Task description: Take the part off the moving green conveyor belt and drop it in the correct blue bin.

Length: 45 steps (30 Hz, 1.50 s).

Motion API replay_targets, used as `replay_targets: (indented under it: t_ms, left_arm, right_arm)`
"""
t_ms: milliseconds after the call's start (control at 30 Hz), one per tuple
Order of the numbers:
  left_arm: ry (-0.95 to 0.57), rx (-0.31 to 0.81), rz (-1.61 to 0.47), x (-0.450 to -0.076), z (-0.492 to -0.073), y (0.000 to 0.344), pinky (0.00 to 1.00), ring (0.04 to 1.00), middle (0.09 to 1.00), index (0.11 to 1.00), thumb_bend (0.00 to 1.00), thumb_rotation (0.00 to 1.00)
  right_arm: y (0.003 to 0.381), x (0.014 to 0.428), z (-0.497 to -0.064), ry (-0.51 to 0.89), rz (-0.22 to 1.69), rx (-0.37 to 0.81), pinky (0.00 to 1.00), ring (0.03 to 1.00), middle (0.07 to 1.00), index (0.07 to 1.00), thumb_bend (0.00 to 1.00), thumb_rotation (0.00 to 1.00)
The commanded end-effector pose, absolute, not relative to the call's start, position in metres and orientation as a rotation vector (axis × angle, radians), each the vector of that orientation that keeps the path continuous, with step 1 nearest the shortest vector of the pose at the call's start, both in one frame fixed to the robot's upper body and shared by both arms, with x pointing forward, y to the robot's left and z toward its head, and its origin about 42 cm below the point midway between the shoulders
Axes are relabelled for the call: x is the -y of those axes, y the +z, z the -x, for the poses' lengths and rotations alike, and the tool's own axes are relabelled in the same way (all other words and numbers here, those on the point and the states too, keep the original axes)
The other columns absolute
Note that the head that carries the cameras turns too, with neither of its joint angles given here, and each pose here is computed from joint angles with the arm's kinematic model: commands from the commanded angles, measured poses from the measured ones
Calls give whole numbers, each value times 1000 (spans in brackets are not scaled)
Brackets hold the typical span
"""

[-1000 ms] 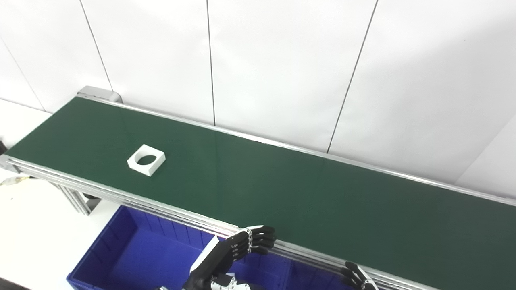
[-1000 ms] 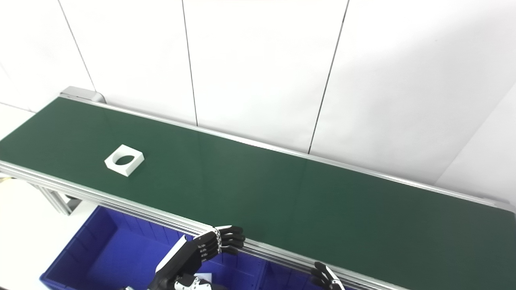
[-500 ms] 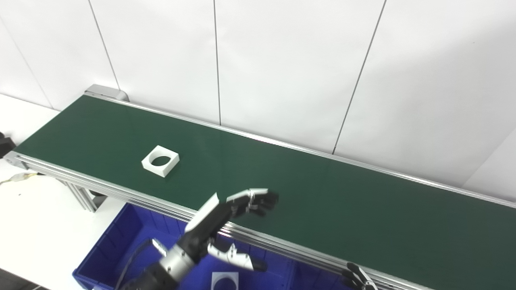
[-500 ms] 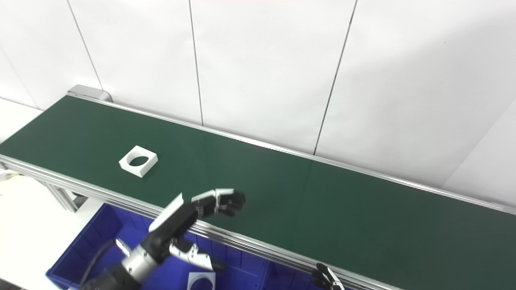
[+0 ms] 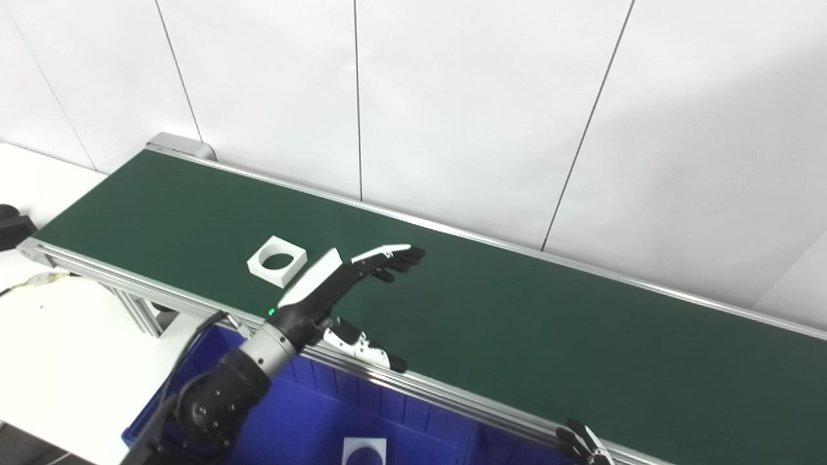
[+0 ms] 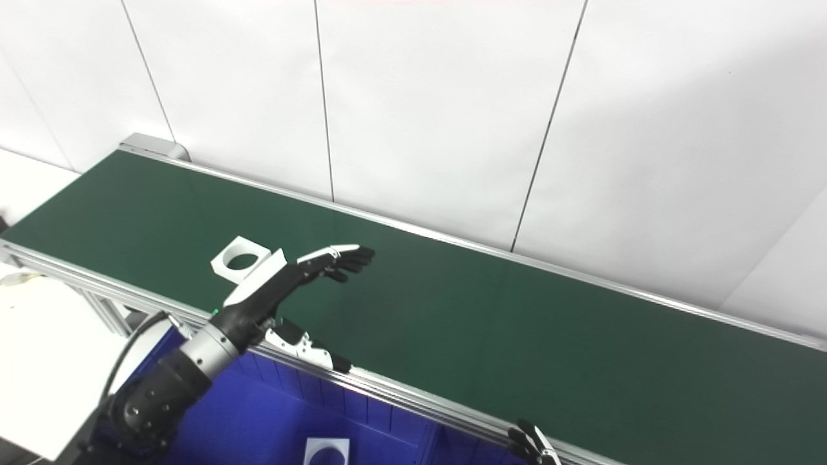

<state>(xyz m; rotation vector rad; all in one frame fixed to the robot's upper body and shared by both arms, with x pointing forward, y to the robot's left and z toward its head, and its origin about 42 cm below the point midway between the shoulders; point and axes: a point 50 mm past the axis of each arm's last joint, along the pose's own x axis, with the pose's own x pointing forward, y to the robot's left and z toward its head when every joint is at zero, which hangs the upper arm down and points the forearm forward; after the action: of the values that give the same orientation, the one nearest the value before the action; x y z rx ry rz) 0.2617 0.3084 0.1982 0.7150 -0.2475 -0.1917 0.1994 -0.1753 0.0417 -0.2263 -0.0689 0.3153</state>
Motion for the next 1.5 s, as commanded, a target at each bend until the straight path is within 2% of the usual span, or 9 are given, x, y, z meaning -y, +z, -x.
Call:
replay_targets:
  t_ms: [0, 233, 400, 600, 800, 1000, 1467]
  left_arm:
    - [-161, 289, -819, -318, -271, 218, 781, 843, 856, 858, 779, 9]
    - [-135, 245, -955, -348, -294, 227, 799, 884, 868, 851, 752, 0]
    - [-137, 208, -1106, -364, -307, 230, 700, 840, 860, 847, 789, 0]
    - [-149, 125, -1288, -381, -323, 228, 743, 830, 853, 849, 832, 0]
    - [-177, 91, -1522, -387, -336, 225, 716, 826, 859, 831, 875, 0]
    - [-188, 66, -1619, -390, -348, 219, 715, 823, 853, 812, 907, 0]
    - [-232, 15, -1729, -385, -369, 198, 688, 783, 842, 816, 880, 0]
  right_arm:
    - [54, 173, -204, 310, 205, 149, 724, 812, 838, 890, 511, 449]
    - [55, 174, -203, 311, 194, 150, 733, 817, 841, 890, 499, 440]
    - [56, 175, -202, 312, 203, 156, 729, 812, 838, 892, 505, 468]
    - [57, 175, -201, 311, 185, 151, 746, 824, 841, 894, 503, 466]
    - [58, 175, -199, 310, 189, 156, 742, 824, 844, 897, 496, 470]
    - [60, 176, -198, 309, 187, 157, 742, 821, 846, 898, 485, 458]
    - [61, 178, -195, 309, 193, 162, 732, 817, 843, 898, 488, 462]
